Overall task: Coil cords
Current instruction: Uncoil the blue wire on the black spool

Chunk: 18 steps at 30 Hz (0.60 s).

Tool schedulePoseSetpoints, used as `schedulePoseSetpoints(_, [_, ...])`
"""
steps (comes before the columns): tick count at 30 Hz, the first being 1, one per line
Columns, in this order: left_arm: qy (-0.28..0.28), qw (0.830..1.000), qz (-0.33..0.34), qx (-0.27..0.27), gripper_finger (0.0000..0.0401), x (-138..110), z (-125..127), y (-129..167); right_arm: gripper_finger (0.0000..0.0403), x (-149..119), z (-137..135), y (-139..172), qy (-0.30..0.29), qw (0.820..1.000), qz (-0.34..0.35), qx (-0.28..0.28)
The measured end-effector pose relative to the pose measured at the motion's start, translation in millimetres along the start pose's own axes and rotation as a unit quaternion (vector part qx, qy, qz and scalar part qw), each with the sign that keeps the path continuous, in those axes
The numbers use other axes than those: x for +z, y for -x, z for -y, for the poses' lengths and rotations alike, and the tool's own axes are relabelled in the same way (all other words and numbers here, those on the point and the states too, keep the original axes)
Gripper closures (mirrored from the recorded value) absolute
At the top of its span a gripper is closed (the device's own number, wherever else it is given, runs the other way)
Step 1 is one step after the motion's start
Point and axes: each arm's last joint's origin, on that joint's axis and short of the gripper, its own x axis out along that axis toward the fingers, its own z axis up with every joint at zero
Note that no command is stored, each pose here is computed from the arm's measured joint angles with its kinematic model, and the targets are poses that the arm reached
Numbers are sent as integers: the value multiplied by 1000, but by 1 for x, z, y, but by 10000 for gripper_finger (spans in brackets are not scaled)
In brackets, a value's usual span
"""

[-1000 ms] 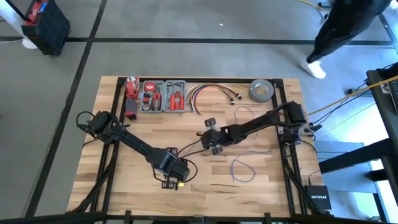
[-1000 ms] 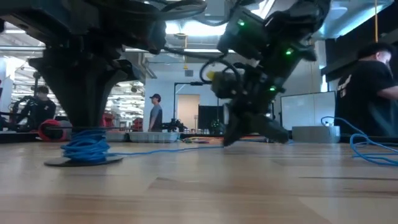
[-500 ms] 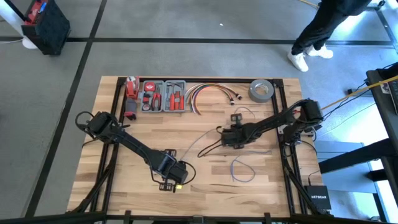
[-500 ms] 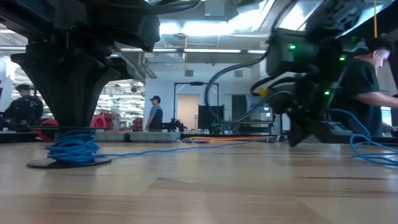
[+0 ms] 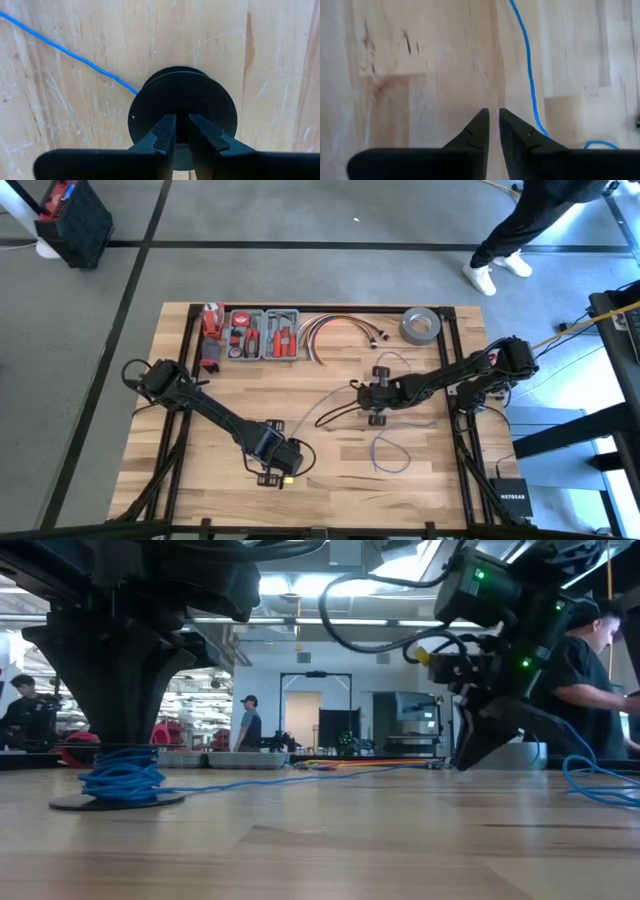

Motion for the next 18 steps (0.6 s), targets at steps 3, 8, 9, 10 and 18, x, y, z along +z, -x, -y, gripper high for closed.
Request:
schedulePoseSetpoints(3, [1, 1000, 0, 0, 361, 0, 0, 0, 348, 2, 0, 0, -3, 1000, 10, 0])
schedulePoseSetpoints(8, [-5, 1000, 0, 0, 361, 0, 0, 0, 346, 7, 0, 0, -11, 999, 35, 2])
schedulePoseSetpoints(9, [-5, 1000, 1, 0, 361, 0, 0, 0, 346, 8, 0, 0, -9, 999, 40, 2])
schedulePoseSetpoints(10, [-4, 1000, 1, -1, 361, 0, 0, 0, 345, 10, 0, 1, -7, 999, 48, 2])
schedulePoseSetpoints(18, [-1, 1000, 1, -1, 361, 0, 0, 0, 345, 20, -2, 3, -34, 995, 90, 32])
